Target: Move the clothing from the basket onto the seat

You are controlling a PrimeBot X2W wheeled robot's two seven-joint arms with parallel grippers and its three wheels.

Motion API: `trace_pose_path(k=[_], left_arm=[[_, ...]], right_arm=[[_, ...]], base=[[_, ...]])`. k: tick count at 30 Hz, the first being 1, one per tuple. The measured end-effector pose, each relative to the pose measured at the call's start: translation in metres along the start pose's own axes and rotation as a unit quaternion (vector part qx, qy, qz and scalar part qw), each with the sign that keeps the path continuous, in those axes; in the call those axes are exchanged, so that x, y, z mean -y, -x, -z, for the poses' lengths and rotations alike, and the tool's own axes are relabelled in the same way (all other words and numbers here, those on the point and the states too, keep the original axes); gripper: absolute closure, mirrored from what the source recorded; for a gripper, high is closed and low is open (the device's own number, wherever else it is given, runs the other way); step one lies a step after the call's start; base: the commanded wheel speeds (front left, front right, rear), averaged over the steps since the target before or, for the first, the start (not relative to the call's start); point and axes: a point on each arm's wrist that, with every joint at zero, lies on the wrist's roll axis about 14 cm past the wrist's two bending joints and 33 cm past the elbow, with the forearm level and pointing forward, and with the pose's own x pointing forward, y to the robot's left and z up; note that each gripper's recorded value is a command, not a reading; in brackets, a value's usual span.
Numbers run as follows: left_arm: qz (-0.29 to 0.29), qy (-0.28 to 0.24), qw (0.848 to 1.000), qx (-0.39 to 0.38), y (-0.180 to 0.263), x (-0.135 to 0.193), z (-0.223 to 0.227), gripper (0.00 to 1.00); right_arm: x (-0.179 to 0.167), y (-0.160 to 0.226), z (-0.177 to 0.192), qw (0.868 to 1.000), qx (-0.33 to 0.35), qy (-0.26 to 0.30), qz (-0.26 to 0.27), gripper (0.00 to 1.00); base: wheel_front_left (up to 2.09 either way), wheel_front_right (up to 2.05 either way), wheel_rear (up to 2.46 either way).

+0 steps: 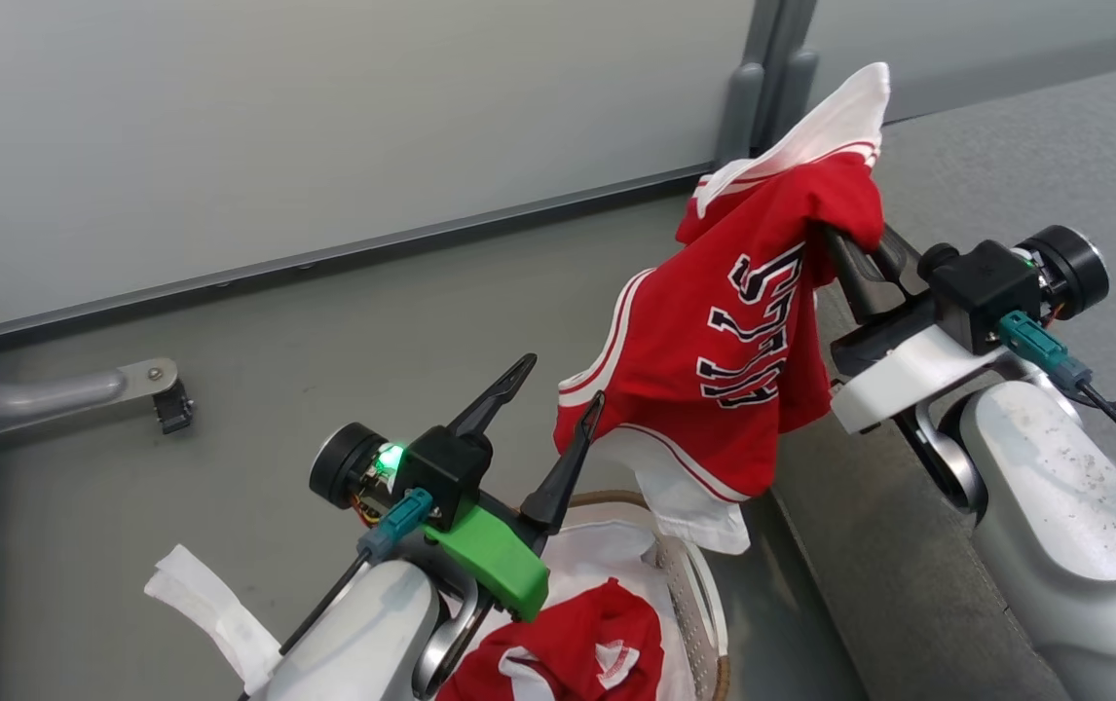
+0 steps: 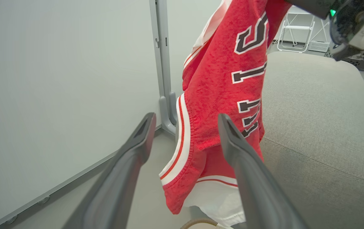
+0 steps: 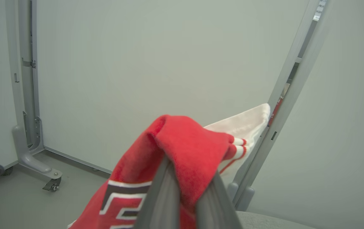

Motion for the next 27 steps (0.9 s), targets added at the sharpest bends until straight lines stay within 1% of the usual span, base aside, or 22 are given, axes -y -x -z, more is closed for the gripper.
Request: trace_pose_path(k=[7,12,15,21,27], left_arm=[[0.063,0.017,0.998,-0.002,-0.032,0.034,0.010,0.00],[0.113,0.029,0.993,-0.008,-0.050,0.060,0.021,0.00],[0.140,0.039,0.989,-0.012,-0.058,0.076,0.027,0.00],[0.179,0.059,0.982,-0.022,-0.069,0.096,0.042,0.00],[0.193,0.071,0.978,-0.032,-0.075,0.096,0.057,0.00]], right_arm=[[0.057,0.037,0.007,0.996,-0.033,0.042,0.069,1.00],[0.094,0.071,0.013,0.988,-0.061,0.061,0.126,1.00],[0.109,0.089,0.017,0.983,-0.078,0.069,0.153,1.00],[0.125,0.113,0.033,0.973,-0.114,0.073,0.187,1.00],[0.135,0.118,0.053,0.966,-0.147,0.077,0.197,1.00]], base=[[0.00,0.00,0.00],[0.00,0.00,0.00],[0.00,0.00,0.00],[0.00,0.00,0.00],[0.00,0.00,0.00]])
